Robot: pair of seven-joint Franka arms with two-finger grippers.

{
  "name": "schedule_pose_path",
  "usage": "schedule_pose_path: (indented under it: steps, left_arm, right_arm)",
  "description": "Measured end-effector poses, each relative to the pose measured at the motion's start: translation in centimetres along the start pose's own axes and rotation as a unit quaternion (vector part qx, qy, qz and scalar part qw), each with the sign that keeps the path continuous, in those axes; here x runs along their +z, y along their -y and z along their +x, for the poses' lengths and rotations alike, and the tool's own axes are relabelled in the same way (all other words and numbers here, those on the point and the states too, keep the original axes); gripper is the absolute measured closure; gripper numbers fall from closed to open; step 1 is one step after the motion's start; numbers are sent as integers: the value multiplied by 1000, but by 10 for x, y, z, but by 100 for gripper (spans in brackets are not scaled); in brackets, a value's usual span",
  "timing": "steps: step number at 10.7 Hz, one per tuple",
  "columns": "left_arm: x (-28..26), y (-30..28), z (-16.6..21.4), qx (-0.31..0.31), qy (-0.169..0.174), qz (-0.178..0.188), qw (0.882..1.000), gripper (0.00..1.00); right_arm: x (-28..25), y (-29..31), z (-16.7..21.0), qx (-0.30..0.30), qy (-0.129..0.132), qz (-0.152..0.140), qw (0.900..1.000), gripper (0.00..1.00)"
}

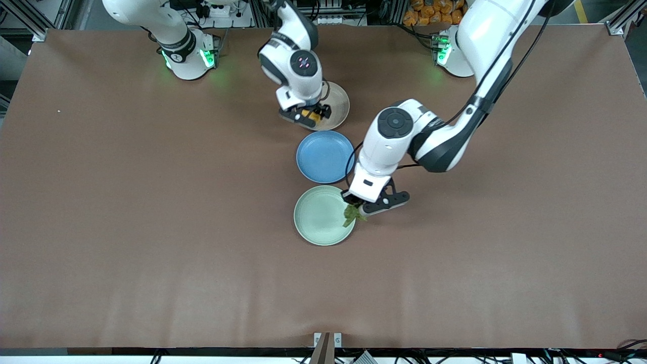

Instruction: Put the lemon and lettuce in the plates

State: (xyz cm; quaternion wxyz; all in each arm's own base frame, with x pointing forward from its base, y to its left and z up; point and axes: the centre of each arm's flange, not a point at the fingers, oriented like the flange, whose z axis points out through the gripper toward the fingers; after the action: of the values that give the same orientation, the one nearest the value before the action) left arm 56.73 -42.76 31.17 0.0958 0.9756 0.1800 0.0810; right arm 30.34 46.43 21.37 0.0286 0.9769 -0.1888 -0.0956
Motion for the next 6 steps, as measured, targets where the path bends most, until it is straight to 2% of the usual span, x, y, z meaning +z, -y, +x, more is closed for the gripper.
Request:
schedule_pose_path:
  steps: [3,6]
  left_arm:
    - [30,-16,-24,-30,-20,-23,999,96]
    - [53,-35,-56,-33,-35,-14,999,96]
  right_arm:
    - [-10,-37,68,-41,4,4,999,0]
    - [-27,-81,124,-60,6,14,998,0]
